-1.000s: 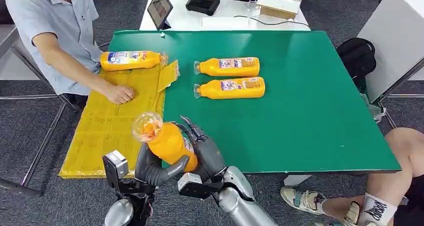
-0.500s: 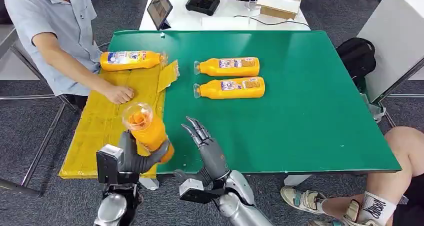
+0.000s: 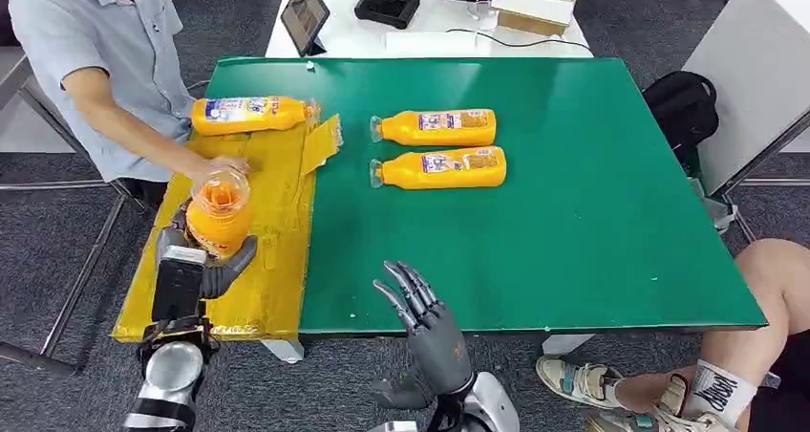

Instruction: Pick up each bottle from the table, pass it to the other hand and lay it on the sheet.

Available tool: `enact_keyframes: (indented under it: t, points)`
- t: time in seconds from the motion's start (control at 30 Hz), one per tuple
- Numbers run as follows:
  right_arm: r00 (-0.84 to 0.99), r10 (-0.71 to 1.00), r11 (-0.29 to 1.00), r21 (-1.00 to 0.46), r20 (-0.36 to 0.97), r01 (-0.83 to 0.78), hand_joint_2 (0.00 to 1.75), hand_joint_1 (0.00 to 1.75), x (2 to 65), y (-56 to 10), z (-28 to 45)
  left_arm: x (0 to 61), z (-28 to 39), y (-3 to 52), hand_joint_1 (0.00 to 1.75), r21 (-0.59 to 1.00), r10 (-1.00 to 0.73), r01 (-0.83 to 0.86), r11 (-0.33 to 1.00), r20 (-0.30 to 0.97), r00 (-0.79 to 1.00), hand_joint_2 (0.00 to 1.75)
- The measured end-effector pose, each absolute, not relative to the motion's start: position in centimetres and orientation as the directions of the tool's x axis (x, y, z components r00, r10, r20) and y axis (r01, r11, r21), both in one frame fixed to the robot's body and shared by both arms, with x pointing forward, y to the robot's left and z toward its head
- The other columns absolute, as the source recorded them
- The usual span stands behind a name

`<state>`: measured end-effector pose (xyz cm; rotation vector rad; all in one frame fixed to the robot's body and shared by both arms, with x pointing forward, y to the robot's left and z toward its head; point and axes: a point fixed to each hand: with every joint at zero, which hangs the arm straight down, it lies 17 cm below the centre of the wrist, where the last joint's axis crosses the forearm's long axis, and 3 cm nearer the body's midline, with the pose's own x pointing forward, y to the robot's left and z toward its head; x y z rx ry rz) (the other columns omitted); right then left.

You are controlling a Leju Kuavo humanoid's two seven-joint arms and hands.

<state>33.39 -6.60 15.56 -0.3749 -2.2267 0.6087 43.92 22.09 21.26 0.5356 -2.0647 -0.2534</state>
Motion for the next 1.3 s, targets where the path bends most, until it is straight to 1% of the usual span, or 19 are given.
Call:
enact_keyframes:
  t: [0.1,0.2,0.23,0.33,0.47,0.53,0.6,0.67,0.77,1.0,1.13,1.17,1.2,1.23,1.27,1.3]
  points:
    - [-0.612,0.442,0.847,-0.529,0.656,0.044,0.0,0.0,32.0,-8.4,14.4,45.2,19.6,23.3,1.75,0.54,-0.599,-0.261,0.8,0.704,-0.381,1.75]
    - [-0.591,0.419,0.861,-0.508,0.689,0.018,0.0,0.0,30.5,-9.8,13.9,47.3,17.1,25.0,1.75,0.724,-0.759,-0.243,0.645,0.573,-0.308,1.75]
    - [-0.587,0.412,0.866,-0.5,0.697,0.015,0.0,0.0,30.2,-10.1,13.8,47.9,16.5,25.4,1.75,0.756,-0.786,-0.236,0.611,0.543,-0.296,1.75]
    - [-0.58,0.401,0.874,-0.485,0.709,0.012,0.0,0.0,29.6,-10.6,14.0,49.0,14.9,26.9,1.75,0.801,-0.823,-0.21,0.56,0.508,-0.255,1.75]
    - [-0.576,0.351,0.895,-0.446,0.738,-0.026,0.0,0.0,29.5,-10.6,13.9,50.1,12.6,27.6,1.75,0.883,-0.888,-0.159,0.441,0.403,-0.222,1.75]
    - [-0.574,0.3,0.913,-0.404,0.762,-0.059,0.0,0.0,29.7,-10.5,14.1,50.9,11.4,27.7,1.75,0.91,-0.904,-0.115,0.399,0.369,-0.216,1.75]
    - [-0.579,0.28,0.912,-0.4,0.766,-0.088,0.0,0.0,29.9,-10.2,14.1,51.8,10.3,27.1,1.75,0.925,-0.91,-0.066,0.375,0.353,-0.218,1.75]
    - [-0.589,0.28,0.907,-0.409,0.758,-0.095,0.0,0.0,30.3,-10.0,14.2,52.6,9.8,26.4,1.75,0.931,-0.909,-0.026,0.365,0.349,-0.228,1.75]
    - [-0.564,0.234,0.927,-0.356,0.792,-0.115,0.0,0.0,31.0,-10.2,14.1,53.4,9.2,24.9,1.75,0.939,-0.909,0.014,0.343,0.336,-0.245,1.75]
    - [-0.542,0.22,0.928,-0.346,0.811,-0.141,0.0,0.0,31.5,-10.0,13.3,53.8,7.9,23.6,1.75,0.947,-0.911,0.072,0.312,0.319,-0.261,1.75]
    - [-0.536,0.214,0.93,-0.338,0.817,-0.145,0.0,0.0,31.8,-10.1,13.1,54.0,6.8,22.5,1.75,0.958,-0.915,0.124,0.26,0.285,-0.286,1.75]
    - [-0.536,0.211,0.93,-0.337,0.818,-0.148,0.0,0.0,31.9,-10.0,13.1,54.1,6.6,22.2,1.61,0.958,-0.914,0.137,0.253,0.283,-0.291,1.75]
    - [-0.534,0.209,0.93,-0.335,0.819,-0.15,0.0,0.0,32.0,-10.0,13.0,54.2,6.4,21.8,1.38,0.957,-0.913,0.151,0.248,0.283,-0.295,1.75]
    - [-0.531,0.205,0.931,-0.331,0.822,-0.153,0.0,0.0,32.1,-10.0,13.0,54.2,6.0,21.4,1.2,0.953,-0.908,0.176,0.246,0.291,-0.302,1.75]
    - [-0.528,0.201,0.932,-0.327,0.825,-0.156,0.0,0.0,32.2,-10.0,12.9,54.3,5.8,20.9,1.08,0.95,-0.903,0.199,0.242,0.295,-0.311,1.75]
    - [-0.527,0.197,0.933,-0.324,0.827,-0.16,0.0,0.0,32.2,-10.0,12.9,54.3,5.7,20.3,0.84,0.945,-0.896,0.221,0.242,0.304,-0.322,1.75]
